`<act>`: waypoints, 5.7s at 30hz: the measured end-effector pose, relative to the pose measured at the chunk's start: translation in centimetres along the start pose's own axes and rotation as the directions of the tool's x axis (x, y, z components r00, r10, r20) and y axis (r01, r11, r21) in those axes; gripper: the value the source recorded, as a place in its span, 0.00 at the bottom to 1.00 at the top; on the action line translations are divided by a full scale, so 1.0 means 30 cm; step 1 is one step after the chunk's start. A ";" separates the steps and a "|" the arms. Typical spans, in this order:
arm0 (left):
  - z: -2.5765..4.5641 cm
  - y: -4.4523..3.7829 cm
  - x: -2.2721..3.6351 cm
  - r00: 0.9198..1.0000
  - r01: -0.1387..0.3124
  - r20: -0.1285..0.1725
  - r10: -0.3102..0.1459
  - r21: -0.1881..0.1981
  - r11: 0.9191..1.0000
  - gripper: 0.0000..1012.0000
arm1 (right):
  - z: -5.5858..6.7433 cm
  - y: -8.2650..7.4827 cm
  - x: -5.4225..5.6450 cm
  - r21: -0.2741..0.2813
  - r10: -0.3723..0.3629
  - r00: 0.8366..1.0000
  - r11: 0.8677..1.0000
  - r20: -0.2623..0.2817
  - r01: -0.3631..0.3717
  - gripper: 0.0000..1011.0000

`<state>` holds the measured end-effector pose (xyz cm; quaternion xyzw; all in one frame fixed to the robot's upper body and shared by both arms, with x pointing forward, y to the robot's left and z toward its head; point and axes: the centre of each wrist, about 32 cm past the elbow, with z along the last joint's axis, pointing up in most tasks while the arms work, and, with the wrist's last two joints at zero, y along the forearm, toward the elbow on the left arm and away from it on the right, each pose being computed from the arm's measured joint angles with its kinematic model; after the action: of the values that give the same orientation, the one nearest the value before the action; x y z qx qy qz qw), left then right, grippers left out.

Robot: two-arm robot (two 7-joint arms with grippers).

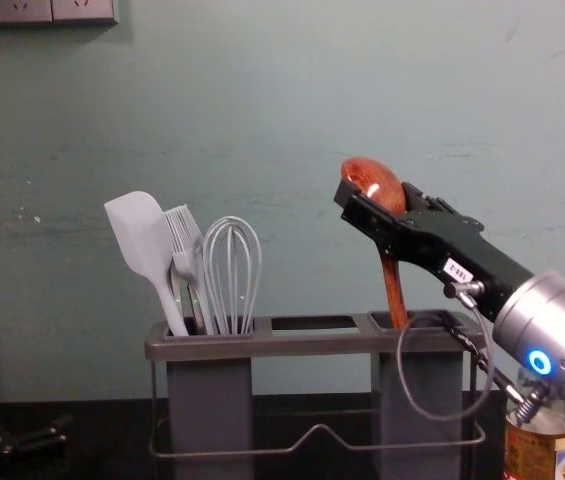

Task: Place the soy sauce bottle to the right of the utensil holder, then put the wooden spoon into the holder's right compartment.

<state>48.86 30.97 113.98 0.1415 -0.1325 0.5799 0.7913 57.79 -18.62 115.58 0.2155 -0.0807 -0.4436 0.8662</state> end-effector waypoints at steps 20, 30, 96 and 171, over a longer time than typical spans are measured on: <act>0.000 0.000 0.000 1.000 0.000 0.000 0.000 0.000 1.000 0.99 | -0.017 -0.056 -0.013 -0.036 -0.032 0.999 0.999 -0.008 0.031 0.82; 0.000 0.000 0.000 1.000 0.000 0.000 0.000 0.000 1.000 0.99 | -0.011 -0.058 -0.015 -0.038 -0.044 0.999 0.998 -0.021 0.044 0.99; 0.000 0.000 0.000 1.000 0.000 0.000 0.000 0.000 1.000 0.99 | 0.194 -0.605 -0.042 -0.255 -0.115 0.908 0.939 0.402 0.232 0.99; 0.000 0.000 0.000 1.000 0.000 0.000 0.000 0.000 1.000 0.99 | 0.098 -0.378 0.208 -0.384 -0.128 0.789 0.819 0.601 0.426 0.99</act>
<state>48.86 30.97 113.98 0.1415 -0.1325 0.5799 0.7913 52.19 -30.35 112.83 -0.1435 -0.1742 -0.6181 0.7530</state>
